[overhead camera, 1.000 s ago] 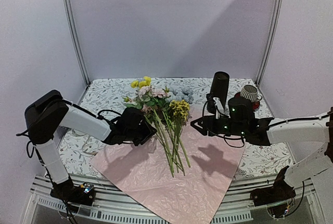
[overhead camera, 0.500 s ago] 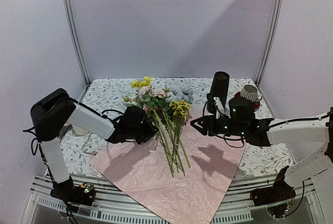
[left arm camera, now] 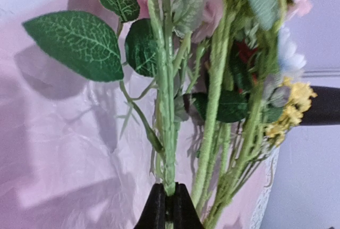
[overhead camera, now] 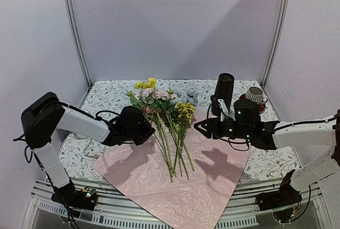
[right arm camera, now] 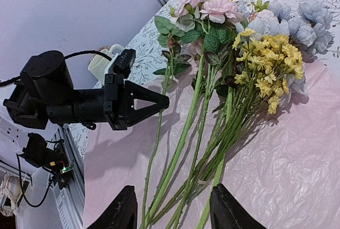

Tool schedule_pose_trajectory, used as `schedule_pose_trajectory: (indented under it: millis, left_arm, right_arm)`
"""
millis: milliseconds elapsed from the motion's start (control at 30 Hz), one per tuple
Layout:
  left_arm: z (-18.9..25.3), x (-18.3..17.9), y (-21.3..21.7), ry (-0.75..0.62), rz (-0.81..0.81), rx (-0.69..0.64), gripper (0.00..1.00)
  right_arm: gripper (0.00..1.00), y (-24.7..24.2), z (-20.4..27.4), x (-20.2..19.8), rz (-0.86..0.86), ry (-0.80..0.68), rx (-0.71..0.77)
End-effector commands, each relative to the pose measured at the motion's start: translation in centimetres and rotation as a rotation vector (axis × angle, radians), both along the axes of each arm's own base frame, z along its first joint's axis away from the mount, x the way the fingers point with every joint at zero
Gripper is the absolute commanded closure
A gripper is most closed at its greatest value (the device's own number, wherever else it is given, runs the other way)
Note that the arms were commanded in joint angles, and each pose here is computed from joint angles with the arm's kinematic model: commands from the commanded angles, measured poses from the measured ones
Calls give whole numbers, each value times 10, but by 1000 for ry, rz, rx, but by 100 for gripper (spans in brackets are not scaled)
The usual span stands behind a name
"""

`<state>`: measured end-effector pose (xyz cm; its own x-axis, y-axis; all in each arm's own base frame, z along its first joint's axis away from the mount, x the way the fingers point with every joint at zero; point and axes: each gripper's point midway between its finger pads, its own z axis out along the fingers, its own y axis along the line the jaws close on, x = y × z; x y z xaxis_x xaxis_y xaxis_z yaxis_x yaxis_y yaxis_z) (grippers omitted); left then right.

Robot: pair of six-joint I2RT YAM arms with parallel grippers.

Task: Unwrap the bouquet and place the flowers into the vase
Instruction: Pick up the fake flower from the flattened wrapping paper.

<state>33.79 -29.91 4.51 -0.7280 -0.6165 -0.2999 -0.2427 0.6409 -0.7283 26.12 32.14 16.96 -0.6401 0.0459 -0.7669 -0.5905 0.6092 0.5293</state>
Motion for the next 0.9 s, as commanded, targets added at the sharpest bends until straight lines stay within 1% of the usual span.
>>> schedule_pose_trajectory:
  millis: [0, 200, 400, 467, 567, 600, 633, 700, 767, 800, 867]
  left_arm:
    - [22, 1, 35, -32, 134, 29, 100]
    - [36, -8, 66, -58, 223, 66, 100]
    - [54, -19, 107, -113, 337, 161, 100]
    - [62, -22, 122, -147, 374, 195, 100]
    - [86, -26, 138, -227, 383, 239, 100]
    - [99, -25, 137, -276, 347, 250, 100]
    - [115, -24, 130, -356, 263, 278, 100]
    - [156, -29, 99, -565, 28, 276, 100]
    - [185, -47, 78, -739, -148, 241, 100]
    - [194, -57, 72, -813, -213, 233, 100]
    - [210, -75, 67, -926, -286, 186, 99]
  right_arm:
    - [51, 5, 3, -1, 22, -12, 21]
    - [51, 7, 5, -1, 30, -10, 33]
    - [51, 8, 10, -2, 37, -16, 44]
    - [51, 8, 10, -2, 38, -17, 44]
    - [51, 9, 14, -4, 51, -24, 51]
    - [51, 9, 16, -5, 56, -27, 54]
    - [51, 10, 17, -6, 61, -30, 56]
    - [51, 10, 22, -6, 69, -44, 63]
    - [51, 10, 30, -8, 79, -58, 75]
    - [51, 11, 34, -9, 83, -66, 82]
    - [48, 14, 46, -13, 117, -88, 108]
